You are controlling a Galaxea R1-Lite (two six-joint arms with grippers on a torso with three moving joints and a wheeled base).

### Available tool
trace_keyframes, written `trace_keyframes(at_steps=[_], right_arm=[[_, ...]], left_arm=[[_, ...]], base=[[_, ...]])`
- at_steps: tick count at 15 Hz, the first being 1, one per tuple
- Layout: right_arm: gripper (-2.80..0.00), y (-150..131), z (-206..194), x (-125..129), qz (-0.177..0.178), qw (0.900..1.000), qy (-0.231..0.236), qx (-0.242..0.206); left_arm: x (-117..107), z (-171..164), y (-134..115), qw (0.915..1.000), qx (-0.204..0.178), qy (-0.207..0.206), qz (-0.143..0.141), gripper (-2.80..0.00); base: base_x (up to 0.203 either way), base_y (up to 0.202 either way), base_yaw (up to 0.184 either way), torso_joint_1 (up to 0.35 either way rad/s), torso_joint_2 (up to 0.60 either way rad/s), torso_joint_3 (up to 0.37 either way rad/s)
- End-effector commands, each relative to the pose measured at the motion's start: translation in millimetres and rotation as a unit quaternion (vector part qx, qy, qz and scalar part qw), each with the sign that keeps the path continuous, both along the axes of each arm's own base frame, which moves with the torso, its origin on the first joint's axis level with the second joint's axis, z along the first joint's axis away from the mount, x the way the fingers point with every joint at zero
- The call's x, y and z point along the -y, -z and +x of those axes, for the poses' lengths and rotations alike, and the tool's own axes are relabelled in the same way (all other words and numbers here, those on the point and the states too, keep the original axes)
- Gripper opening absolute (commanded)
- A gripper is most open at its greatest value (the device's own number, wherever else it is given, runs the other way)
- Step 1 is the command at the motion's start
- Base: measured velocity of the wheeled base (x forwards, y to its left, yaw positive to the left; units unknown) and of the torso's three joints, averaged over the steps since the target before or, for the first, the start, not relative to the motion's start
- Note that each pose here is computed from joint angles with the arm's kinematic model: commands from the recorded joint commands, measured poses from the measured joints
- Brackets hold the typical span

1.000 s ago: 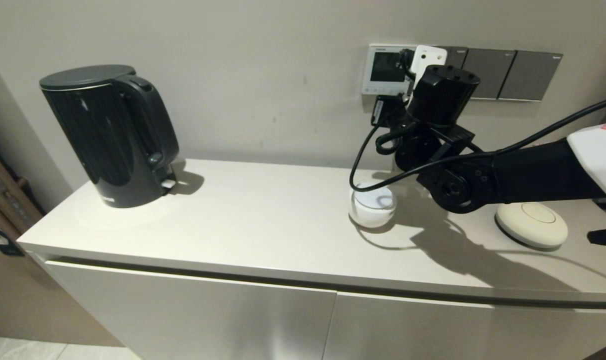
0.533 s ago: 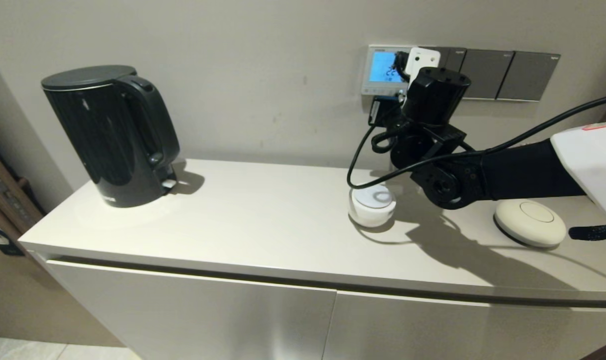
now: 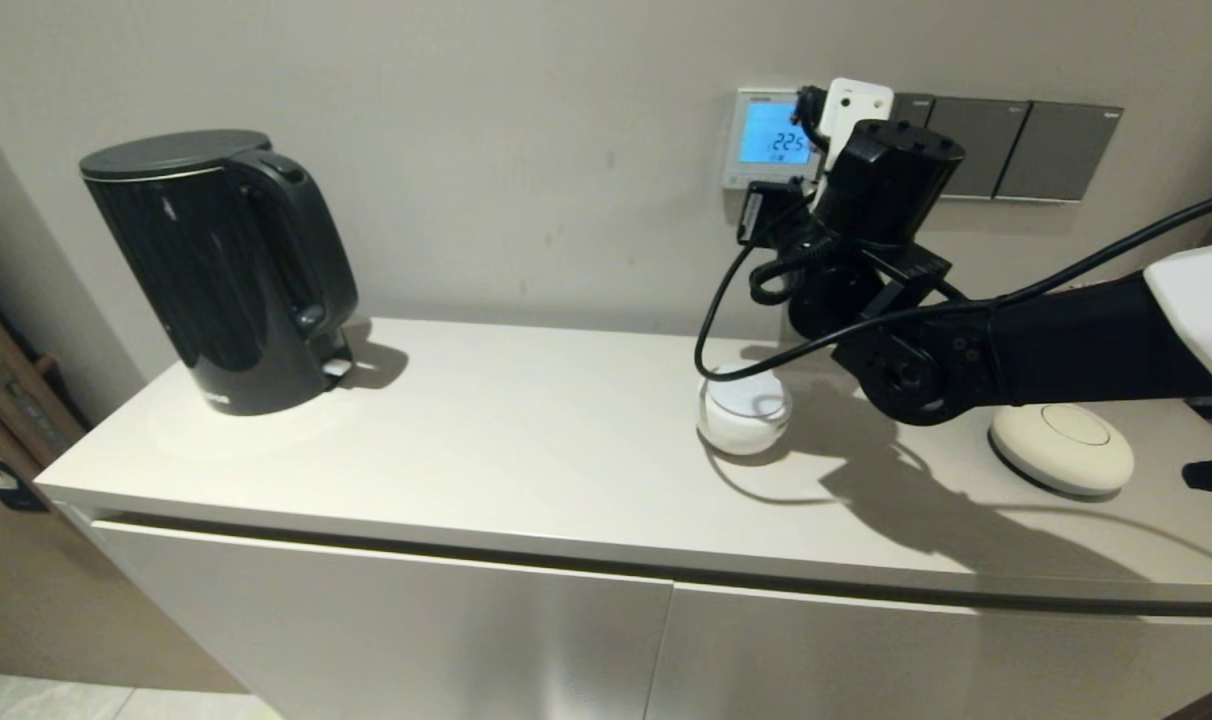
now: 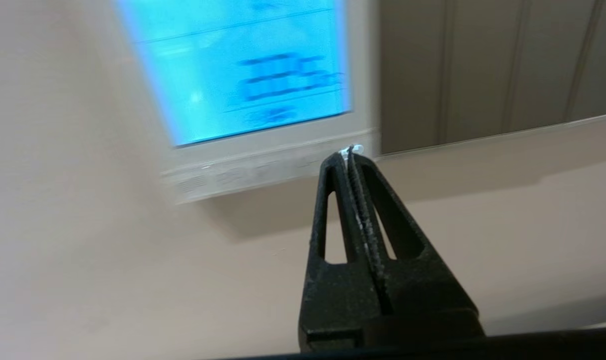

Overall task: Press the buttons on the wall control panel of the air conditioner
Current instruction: Turn on the central air conditioner, then press the temperature increase button

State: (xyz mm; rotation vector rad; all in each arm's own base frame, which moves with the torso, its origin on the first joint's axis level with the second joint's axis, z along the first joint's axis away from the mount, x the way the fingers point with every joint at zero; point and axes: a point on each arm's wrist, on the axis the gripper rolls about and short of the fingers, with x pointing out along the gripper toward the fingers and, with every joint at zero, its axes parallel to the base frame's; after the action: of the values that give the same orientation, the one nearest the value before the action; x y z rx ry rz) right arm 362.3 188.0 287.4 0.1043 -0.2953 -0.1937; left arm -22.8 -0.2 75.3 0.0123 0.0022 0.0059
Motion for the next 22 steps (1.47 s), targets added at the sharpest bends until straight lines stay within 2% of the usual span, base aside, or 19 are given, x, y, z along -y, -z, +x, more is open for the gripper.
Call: trace_keyframes(at_steps=[1, 4, 10, 22], right_arm=[[-2.80, -10, -17, -8, 0.006, 1.000, -0.017, 0.008], [-2.80, -11, -27, -20, 0.007, 0.999, -0.034, 0.008], [-2.80, -2, -10, -31, 0.003, 0.999, -0.037, 0.007], [-2.80, 11, 12, -37, -0.001, 1.000, -0.028, 0.004]], left_arm=[[0, 0, 0, 1.0000, 0.000, 0.000, 0.000, -2.80], [0, 0, 0, 1.0000, 0.000, 0.000, 0.000, -2.80], [0, 0, 0, 1.0000, 0.000, 0.000, 0.000, -2.80], [0, 0, 0, 1.0000, 0.000, 0.001, 0.000, -2.80]], base=[[0.000, 0.000, 0.000, 0.000, 0.00, 0.000], [0.000, 0.000, 0.000, 0.000, 0.00, 0.000], [0.000, 0.000, 0.000, 0.000, 0.00, 0.000], [0.000, 0.000, 0.000, 0.000, 0.00, 0.000]])
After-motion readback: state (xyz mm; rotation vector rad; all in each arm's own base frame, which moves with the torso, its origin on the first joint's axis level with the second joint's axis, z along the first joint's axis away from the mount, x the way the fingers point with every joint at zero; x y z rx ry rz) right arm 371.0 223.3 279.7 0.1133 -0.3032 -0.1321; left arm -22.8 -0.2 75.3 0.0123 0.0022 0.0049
